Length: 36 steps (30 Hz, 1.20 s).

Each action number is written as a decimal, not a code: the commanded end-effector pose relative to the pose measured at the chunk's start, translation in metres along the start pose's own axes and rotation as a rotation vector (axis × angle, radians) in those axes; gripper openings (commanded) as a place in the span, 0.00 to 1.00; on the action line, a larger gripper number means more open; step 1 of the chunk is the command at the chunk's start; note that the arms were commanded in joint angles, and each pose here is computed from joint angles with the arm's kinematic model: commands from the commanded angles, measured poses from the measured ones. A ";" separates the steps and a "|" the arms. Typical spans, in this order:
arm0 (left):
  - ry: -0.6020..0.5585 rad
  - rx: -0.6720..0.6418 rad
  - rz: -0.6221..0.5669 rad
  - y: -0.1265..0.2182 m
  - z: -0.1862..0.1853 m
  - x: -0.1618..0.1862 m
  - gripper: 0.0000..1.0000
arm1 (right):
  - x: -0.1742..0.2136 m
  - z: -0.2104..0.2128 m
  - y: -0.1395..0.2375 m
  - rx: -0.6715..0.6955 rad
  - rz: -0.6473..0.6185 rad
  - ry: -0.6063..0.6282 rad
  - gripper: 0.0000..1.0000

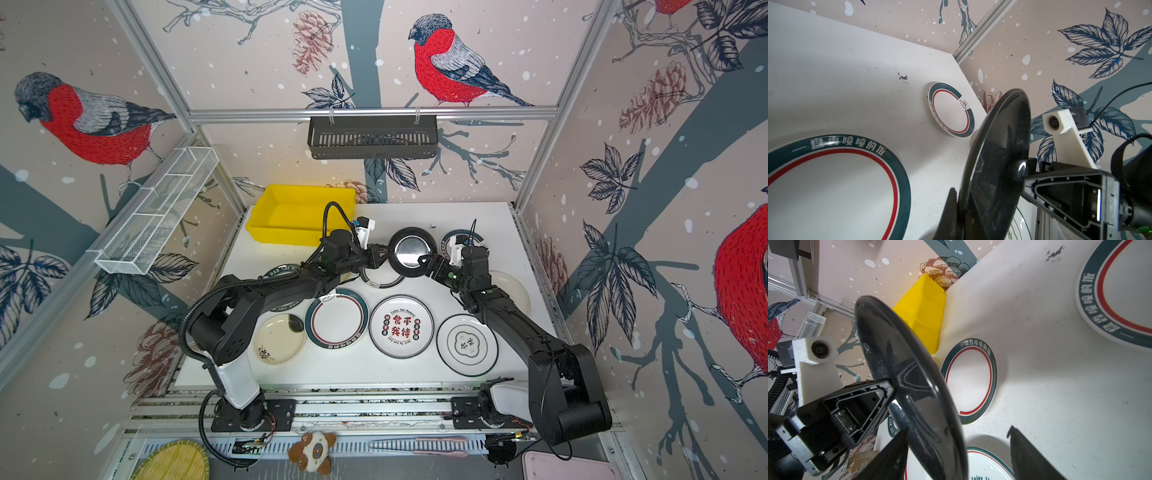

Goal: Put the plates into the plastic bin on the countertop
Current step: 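Close the left gripper on the upright black plate held by the right gripper, then carry the black plate to the bin with the left gripper while the right withdraws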

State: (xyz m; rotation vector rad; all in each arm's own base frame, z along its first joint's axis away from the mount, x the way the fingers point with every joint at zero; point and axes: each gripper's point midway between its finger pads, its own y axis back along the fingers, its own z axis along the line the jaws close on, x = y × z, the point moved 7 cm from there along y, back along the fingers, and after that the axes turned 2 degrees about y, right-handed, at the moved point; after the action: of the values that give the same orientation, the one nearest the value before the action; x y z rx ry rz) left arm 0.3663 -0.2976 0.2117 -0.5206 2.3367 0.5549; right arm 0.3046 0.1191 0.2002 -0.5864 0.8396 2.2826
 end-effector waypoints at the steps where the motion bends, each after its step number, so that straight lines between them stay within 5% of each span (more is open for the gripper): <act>1: -0.046 -0.030 -0.044 0.007 0.002 -0.017 0.00 | -0.007 0.005 0.007 0.012 -0.040 0.046 0.78; 9: -0.015 -0.196 -0.120 0.031 0.035 -0.047 0.00 | -0.007 0.004 0.009 0.033 -0.043 0.058 0.79; 22: 0.064 -0.582 -0.412 0.112 0.129 -0.146 0.00 | -0.014 0.005 0.016 0.110 -0.048 0.115 0.79; 31: 0.058 -0.932 -0.363 0.119 0.215 -0.161 0.00 | -0.012 0.003 0.024 0.147 -0.050 0.125 0.79; 36: 0.066 -0.966 -0.301 0.103 0.240 -0.154 0.00 | -0.010 0.001 0.026 0.155 -0.054 0.120 0.79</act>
State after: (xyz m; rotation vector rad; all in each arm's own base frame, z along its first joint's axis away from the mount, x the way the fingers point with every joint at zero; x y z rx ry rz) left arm 0.5410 -0.0604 0.1849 -1.2995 1.9001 1.4505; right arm 0.2945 0.1023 0.2187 -0.6667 1.0137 2.1428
